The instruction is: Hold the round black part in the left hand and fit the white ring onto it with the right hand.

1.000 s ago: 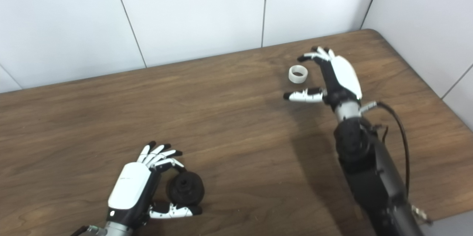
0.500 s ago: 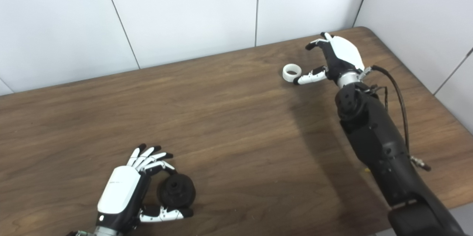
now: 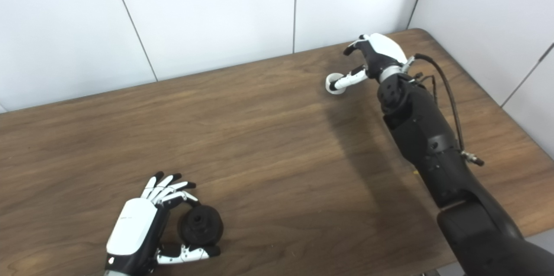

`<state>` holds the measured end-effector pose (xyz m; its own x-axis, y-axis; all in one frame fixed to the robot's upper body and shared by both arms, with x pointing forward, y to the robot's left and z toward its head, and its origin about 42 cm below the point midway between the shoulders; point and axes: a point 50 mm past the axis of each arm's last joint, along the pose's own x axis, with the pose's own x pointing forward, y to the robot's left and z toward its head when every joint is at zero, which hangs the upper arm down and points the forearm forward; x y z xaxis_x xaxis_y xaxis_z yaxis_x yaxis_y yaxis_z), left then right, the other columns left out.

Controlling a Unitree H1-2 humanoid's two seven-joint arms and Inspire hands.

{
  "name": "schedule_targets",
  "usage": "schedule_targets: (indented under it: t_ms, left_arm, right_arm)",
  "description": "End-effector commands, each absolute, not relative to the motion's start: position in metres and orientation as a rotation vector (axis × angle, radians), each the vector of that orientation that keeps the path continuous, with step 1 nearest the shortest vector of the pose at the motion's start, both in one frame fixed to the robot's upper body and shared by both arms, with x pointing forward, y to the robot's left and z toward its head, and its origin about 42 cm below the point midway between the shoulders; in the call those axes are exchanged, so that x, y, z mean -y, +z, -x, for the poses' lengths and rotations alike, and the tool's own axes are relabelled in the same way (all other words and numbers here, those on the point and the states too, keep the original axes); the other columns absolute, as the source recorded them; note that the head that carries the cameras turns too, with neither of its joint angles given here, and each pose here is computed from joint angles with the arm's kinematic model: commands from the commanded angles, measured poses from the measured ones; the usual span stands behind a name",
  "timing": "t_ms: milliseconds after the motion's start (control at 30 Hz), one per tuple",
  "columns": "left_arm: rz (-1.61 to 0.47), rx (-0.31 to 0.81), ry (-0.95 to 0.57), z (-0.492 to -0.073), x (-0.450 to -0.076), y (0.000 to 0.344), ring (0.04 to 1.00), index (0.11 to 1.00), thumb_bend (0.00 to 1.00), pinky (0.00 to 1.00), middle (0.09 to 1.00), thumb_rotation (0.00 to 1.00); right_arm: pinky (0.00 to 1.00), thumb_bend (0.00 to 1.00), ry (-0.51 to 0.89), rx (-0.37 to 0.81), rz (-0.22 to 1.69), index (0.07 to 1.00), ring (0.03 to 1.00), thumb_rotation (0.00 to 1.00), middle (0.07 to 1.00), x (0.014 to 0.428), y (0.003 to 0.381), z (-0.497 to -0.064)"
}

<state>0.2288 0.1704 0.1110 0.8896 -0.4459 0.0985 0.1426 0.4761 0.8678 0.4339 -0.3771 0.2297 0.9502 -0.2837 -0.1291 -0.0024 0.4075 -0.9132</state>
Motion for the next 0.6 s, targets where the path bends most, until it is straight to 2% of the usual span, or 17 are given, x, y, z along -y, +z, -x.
schedule_targets:
  t_ms: [0, 567]
  left_arm:
    - [-1.058, 0.268, -0.414, -0.221, -0.18, 0.1, 0.91, 0.484, 0.53, 1.0, 0.795, 0.06]
    - [-1.043, 0.286, -0.402, -0.222, -0.178, 0.105, 0.903, 0.484, 0.53, 1.0, 0.794, 0.06]
  right_arm:
    - [0.98, 0.85, -0.225, -0.22, 1.166, 0.752, 1.0, 0.31, 0.968, 0.374, 0.261, -0.448]
    - [1.0, 0.85, -0.187, -0.311, 1.202, 0.756, 1.0, 0.31, 0.954, 0.363, 0.242, -0.454]
